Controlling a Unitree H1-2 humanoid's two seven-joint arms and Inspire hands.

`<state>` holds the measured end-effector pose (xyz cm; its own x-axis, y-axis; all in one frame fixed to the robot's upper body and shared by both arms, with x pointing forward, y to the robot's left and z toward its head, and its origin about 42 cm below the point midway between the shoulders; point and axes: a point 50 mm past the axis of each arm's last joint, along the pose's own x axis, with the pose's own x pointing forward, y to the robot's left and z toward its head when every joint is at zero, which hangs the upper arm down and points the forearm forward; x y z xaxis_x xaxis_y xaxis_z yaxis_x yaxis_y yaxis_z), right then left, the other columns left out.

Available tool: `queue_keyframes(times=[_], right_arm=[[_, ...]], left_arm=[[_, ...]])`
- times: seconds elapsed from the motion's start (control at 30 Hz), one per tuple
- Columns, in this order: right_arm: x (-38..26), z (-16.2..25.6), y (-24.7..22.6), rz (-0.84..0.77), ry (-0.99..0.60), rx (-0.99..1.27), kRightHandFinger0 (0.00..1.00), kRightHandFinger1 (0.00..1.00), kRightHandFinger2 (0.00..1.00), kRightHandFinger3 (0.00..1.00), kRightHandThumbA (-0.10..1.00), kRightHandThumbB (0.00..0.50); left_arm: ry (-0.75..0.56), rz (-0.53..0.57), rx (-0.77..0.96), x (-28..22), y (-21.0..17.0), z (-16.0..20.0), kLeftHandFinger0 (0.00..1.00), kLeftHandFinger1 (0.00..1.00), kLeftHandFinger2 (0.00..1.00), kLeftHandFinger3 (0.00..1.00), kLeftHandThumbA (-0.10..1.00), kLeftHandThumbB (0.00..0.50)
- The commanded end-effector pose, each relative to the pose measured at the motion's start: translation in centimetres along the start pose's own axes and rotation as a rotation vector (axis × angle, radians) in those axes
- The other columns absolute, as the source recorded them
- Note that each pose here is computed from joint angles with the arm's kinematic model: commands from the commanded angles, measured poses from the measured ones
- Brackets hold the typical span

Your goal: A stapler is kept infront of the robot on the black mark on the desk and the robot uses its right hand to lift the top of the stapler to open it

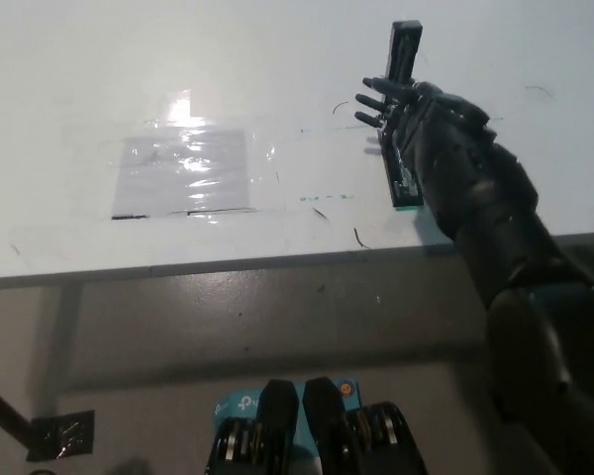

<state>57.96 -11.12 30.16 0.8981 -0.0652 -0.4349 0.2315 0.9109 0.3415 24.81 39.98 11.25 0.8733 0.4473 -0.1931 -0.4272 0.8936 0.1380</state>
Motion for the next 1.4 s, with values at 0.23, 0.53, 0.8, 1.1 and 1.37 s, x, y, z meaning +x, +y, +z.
queue_keyframes(times=[0.23, 0.53, 0.8, 1.1, 1.37], right_arm=[[-8.8, 19.0, 8.4, 0.251, -0.576, -0.112, 0.26, 0.35, 0.49, 0.67, 0.17, 0.0], [-8.4, 16.9, 9.3, 0.299, -0.559, -0.137, 0.25, 0.31, 0.44, 0.65, 0.15, 0.0], [-7.2, 14.2, 8.4, 0.333, -0.525, -0.161, 0.26, 0.32, 0.45, 0.64, 0.15, 0.0], [-8.1, 12.9, 3.1, 0.382, -0.523, -0.09, 0.34, 0.39, 0.51, 0.72, 0.14, 0.0], [-11.8, 9.0, -4.5, 0.389, -0.634, -0.087, 0.3, 0.33, 0.48, 0.73, 0.22, 0.0]], left_arm=[[-0.051, -0.001, 0.03, 0.0, 1.0, 1.4, 0.23, 0.2, 0.41, 0.7, 0.2, 0.0], [-0.061, -0.017, 0.023, 0.0, 1.0, 1.6, 0.2, 0.19, 0.4, 0.68, 0.25, 0.0], [-0.049, -0.004, 0.03, 0.0, 1.1, 1.5, 0.23, 0.2, 0.41, 0.73, 0.22, 0.0], [-0.045, -0.002, 0.025, -0.1, 0.9, 1.4, 0.24, 0.21, 0.43, 0.76, 0.21, 0.0], [-0.042, 0.002, 0.019, 0.0, 1.0, 1.3, 0.23, 0.2, 0.44, 0.73, 0.18, 0.0]])
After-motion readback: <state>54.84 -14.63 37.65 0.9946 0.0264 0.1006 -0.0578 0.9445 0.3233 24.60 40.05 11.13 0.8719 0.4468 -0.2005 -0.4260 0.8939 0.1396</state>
